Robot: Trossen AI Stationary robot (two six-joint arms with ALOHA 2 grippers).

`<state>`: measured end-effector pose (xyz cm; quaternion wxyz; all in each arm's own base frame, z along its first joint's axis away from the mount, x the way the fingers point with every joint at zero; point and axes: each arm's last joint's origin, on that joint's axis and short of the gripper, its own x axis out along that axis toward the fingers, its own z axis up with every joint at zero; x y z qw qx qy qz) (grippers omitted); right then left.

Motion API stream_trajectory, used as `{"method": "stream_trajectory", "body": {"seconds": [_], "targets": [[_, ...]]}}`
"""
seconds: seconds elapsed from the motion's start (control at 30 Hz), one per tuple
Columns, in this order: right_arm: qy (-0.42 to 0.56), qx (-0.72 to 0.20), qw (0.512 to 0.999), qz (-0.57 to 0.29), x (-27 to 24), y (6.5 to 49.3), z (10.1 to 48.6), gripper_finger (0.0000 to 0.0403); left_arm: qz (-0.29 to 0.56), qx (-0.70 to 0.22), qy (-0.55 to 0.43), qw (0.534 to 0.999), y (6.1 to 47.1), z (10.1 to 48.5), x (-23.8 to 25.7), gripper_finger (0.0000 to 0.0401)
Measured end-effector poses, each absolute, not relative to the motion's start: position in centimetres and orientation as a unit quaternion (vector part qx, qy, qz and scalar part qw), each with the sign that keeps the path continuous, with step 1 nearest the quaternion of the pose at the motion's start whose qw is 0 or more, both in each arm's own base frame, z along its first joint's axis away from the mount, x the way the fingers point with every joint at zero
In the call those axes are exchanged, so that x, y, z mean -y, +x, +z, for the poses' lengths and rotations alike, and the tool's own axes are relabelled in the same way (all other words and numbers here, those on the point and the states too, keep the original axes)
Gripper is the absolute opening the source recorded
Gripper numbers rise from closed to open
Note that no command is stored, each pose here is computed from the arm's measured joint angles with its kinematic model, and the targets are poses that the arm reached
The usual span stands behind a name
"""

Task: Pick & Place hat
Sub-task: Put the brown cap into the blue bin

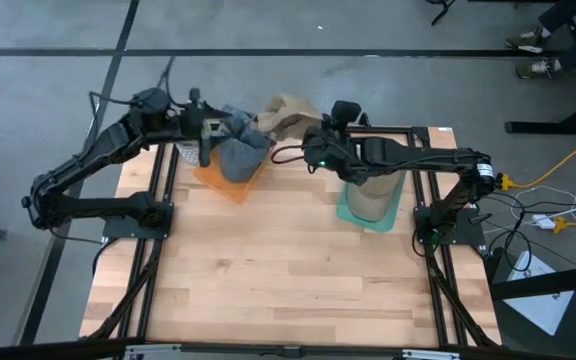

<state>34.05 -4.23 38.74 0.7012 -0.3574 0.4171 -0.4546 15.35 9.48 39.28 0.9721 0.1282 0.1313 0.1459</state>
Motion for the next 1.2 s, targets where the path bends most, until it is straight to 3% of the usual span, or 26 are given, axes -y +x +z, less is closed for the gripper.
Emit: {"method": "stream_trajectory", "body": {"seconds": [0.17, 0.27, 0.57, 0.83, 1.2], "targets": [[-0.387, -0.418, 0.694, -0.440, 3.7, 34.0, 40.3, 0.0019, 0.177, -0.100, 0.152, 0.967, 14.3, 40.2, -9.9, 0.0228], [-0.388, -0.402, 0.703, -0.440, 3.4, 34.0, 41.5, 0.0016, 0.183, -0.102, 0.112, 0.971, 14.4, 40.0, -10.4, 0.0228], [-0.356, -0.344, 0.756, -0.428, 3.1, 34.6, 43.0, 0.0017, 0.059, -0.115, 0.015, 0.992, 17.7, 38.2, -11.4, 0.0228], [-0.273, -0.243, 0.839, -0.403, 2.6, 35.5, 44.1, 0.0017, 0.030, -0.053, 0.059, 0.996, 21.8, 38.0, -12.0, 0.0228], [-0.261, -0.217, 0.849, -0.404, 1.2, 35.6, 44.5, 0.0017, 0.189, 0.018, 0.134, 0.973, 22.7, 39.6, -12.2, 0.0228]]}}
